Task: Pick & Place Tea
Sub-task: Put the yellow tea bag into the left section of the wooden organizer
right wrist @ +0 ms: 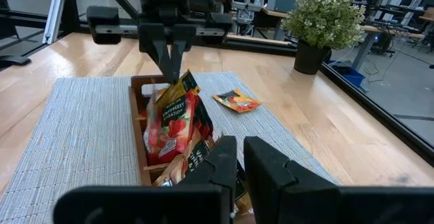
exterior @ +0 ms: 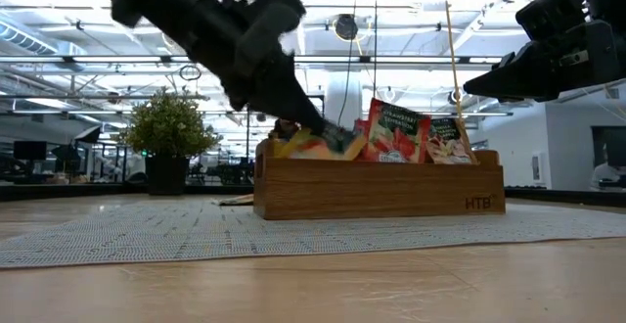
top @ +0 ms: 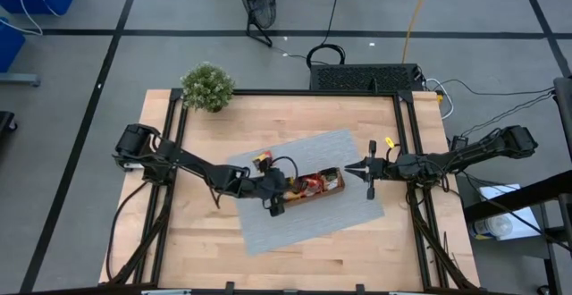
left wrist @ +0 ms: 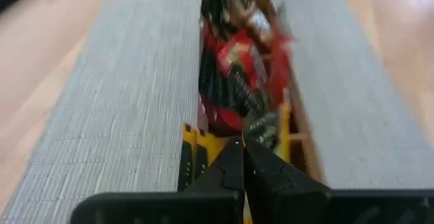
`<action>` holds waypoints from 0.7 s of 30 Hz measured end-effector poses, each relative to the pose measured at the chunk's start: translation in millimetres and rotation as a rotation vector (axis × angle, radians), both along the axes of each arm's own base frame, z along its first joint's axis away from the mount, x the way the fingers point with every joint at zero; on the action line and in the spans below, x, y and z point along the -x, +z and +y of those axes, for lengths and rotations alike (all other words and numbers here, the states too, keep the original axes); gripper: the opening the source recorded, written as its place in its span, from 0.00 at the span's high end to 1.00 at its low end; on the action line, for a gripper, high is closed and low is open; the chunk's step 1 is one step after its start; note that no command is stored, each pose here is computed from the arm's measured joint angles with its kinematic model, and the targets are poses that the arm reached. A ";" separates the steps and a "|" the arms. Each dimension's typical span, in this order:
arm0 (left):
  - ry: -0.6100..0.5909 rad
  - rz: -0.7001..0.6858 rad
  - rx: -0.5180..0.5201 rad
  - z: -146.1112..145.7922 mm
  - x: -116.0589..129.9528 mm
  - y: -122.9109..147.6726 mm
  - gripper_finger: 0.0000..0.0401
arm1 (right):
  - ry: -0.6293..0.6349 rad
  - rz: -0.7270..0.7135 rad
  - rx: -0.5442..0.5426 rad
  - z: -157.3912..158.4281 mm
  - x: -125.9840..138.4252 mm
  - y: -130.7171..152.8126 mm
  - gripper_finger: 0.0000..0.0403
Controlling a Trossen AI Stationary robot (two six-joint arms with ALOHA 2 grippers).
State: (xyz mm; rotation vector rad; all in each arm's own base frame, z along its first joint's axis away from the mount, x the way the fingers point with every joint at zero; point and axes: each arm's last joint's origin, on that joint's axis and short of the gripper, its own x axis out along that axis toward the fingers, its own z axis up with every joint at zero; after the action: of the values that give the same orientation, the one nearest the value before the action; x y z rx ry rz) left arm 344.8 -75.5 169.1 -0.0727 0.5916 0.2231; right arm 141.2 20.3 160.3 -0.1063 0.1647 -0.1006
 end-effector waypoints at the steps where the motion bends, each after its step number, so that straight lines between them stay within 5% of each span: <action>1: 0.010 -0.012 0.000 -2.5 1.3 2.7 0.99 | 0.000 0.000 0.000 0.0 0.0 0.0 0.96; 8: 0.097 -0.066 -0.023 -32.6 12.0 5.0 0.99 | 0.000 0.008 0.001 -0.1 0.1 -0.8 0.96; 13: 0.279 -0.151 -0.088 -50.3 26.1 2.8 0.99 | 0.000 0.008 0.001 0.0 0.1 -0.8 0.96; 21: 0.384 -0.241 -0.124 -52.5 32.6 -5.7 1.00 | -0.001 -0.005 -0.001 -0.1 -0.1 0.5 0.96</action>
State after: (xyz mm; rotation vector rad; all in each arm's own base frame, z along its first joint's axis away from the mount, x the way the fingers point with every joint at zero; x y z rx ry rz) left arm 312.2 -128.0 163.4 -0.0918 0.3184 0.6141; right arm 141.3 20.3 160.8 -0.1045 0.1593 -0.1016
